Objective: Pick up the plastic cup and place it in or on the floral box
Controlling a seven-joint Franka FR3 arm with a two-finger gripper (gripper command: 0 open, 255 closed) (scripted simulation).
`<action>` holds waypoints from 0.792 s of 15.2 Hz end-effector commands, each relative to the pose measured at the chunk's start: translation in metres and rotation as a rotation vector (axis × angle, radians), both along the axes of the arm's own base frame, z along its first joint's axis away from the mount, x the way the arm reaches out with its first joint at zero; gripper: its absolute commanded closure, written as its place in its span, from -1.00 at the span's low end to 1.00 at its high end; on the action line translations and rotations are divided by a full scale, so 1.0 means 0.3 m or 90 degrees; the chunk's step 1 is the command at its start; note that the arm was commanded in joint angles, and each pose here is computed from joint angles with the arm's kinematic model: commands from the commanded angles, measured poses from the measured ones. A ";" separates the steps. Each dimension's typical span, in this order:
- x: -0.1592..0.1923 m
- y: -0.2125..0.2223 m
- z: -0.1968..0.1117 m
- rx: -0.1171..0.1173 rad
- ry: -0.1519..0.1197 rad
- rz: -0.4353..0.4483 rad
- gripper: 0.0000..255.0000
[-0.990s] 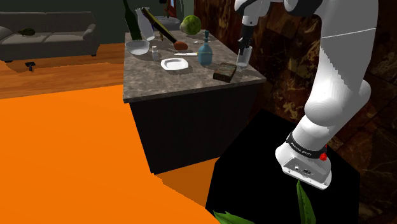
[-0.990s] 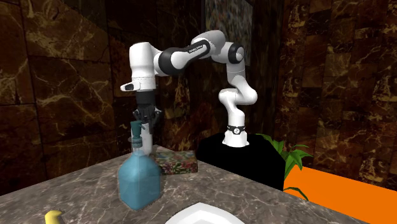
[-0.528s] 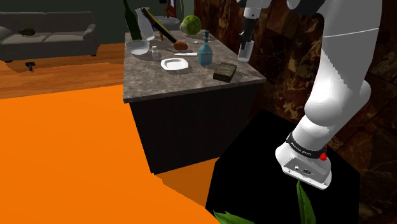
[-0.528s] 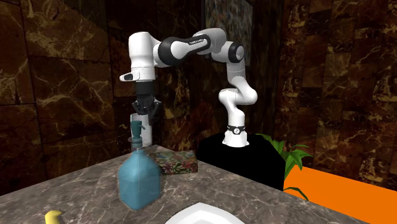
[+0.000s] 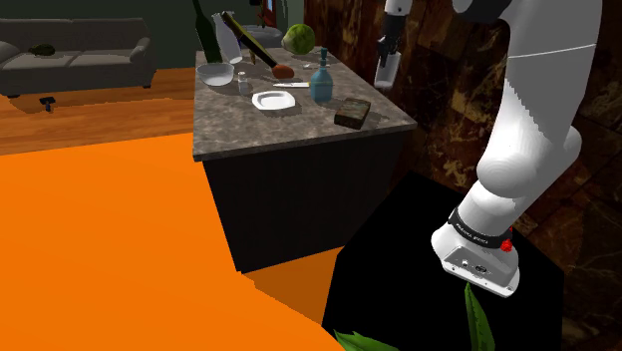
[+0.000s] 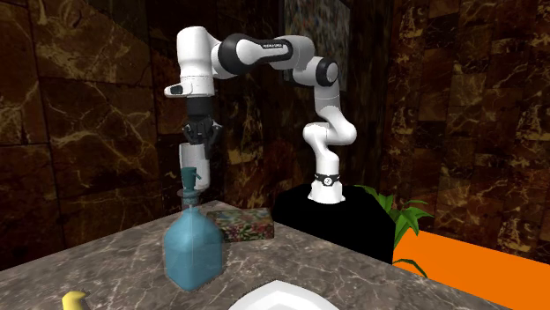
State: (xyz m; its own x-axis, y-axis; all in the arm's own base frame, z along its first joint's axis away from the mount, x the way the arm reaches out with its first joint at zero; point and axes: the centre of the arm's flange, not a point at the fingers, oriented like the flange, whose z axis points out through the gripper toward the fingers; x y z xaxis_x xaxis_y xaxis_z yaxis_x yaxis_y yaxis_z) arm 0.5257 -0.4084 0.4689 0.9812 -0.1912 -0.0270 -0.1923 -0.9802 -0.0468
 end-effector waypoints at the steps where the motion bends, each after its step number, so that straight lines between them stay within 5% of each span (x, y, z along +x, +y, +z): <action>1: 0.000 0.002 0.035 0.000 0.000 0.000 1.00; 12: 0.108 0.367 0.179 0.000 0.000 0.000 1.00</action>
State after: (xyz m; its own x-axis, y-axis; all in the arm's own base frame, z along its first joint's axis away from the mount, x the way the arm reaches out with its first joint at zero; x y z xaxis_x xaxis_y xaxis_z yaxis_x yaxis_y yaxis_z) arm 0.5542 -0.3108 0.5209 0.9815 -0.1894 -0.0272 -0.1905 -0.9806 -0.0470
